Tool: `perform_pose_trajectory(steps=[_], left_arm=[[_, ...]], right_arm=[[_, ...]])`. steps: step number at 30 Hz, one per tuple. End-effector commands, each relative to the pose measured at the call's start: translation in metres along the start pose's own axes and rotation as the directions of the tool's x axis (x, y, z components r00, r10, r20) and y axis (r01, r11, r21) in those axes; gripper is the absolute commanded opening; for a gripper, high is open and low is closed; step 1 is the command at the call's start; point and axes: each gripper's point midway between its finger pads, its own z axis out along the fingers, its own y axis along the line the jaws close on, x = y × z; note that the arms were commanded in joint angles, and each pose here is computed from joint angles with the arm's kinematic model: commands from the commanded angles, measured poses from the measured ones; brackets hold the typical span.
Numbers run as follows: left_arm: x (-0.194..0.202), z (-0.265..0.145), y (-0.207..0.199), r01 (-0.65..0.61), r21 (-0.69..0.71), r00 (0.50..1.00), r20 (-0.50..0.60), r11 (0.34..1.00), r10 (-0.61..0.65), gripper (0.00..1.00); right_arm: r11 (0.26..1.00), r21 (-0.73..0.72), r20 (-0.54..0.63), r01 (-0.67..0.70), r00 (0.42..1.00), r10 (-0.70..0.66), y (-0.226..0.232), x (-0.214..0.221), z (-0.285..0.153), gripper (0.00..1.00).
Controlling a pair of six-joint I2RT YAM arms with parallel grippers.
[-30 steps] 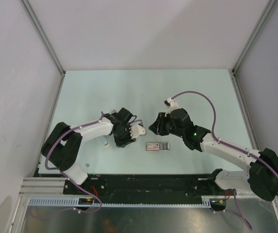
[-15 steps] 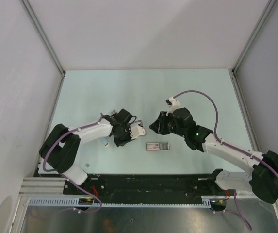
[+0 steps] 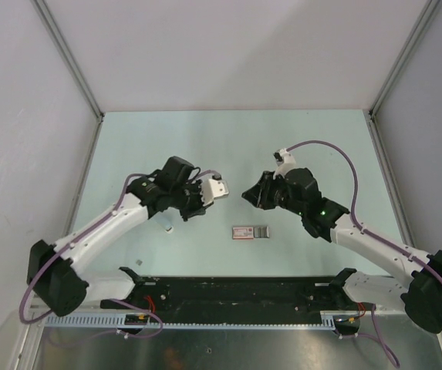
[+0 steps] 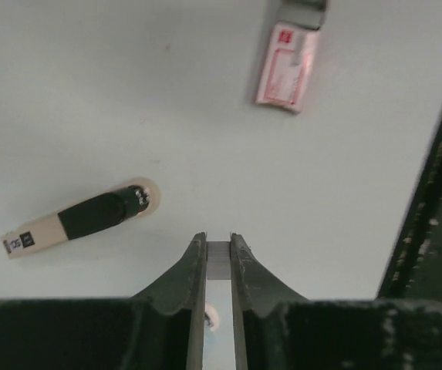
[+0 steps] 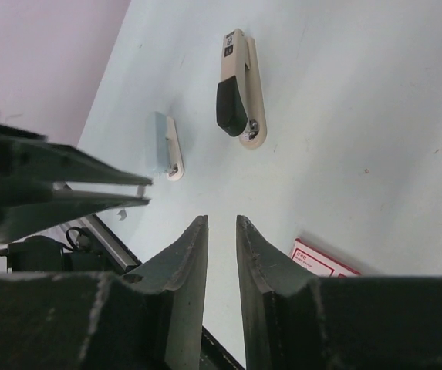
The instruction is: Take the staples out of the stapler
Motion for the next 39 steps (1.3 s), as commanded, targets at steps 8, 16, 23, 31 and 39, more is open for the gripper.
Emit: perform_pose_trajectory(steps=[8, 16, 23, 31, 39], left_arm=[[-0.089, -0.101, -0.087, -0.245, 0.315, 0.882, 0.466, 0.917, 0.076, 0.0], [-0.11, -0.137, -0.111, -0.34, 0.399, 0.825, 0.561, 0.851, 0.067, 0.0], [-0.152, -0.203, -0.124, -0.385, 0.439, 0.738, 0.675, 0.812, -0.015, 0.0], [-0.165, -0.253, -0.136, -0.437, 0.581, 0.654, 0.729, 0.686, -0.201, 0.0], [-0.165, -0.269, -0.141, -0.491, 0.595, 0.61, 0.756, 0.636, -0.237, 0.0]], right_arm=[[0.995, -0.087, 0.053, 0.05, 0.998, -0.046, 0.018, -0.014, 0.0, 0.31], [0.986, -0.141, 0.085, 0.086, 0.994, -0.074, 0.03, -0.023, -0.007, 0.33], [0.963, -0.241, 0.127, 0.122, 0.988, -0.093, 0.054, -0.033, -0.019, 0.36], [0.904, -0.396, 0.195, 0.164, 0.976, -0.092, 0.093, -0.049, -0.043, 0.42], [0.859, -0.472, 0.216, 0.199, 0.971, -0.106, 0.115, -0.049, -0.053, 0.43]])
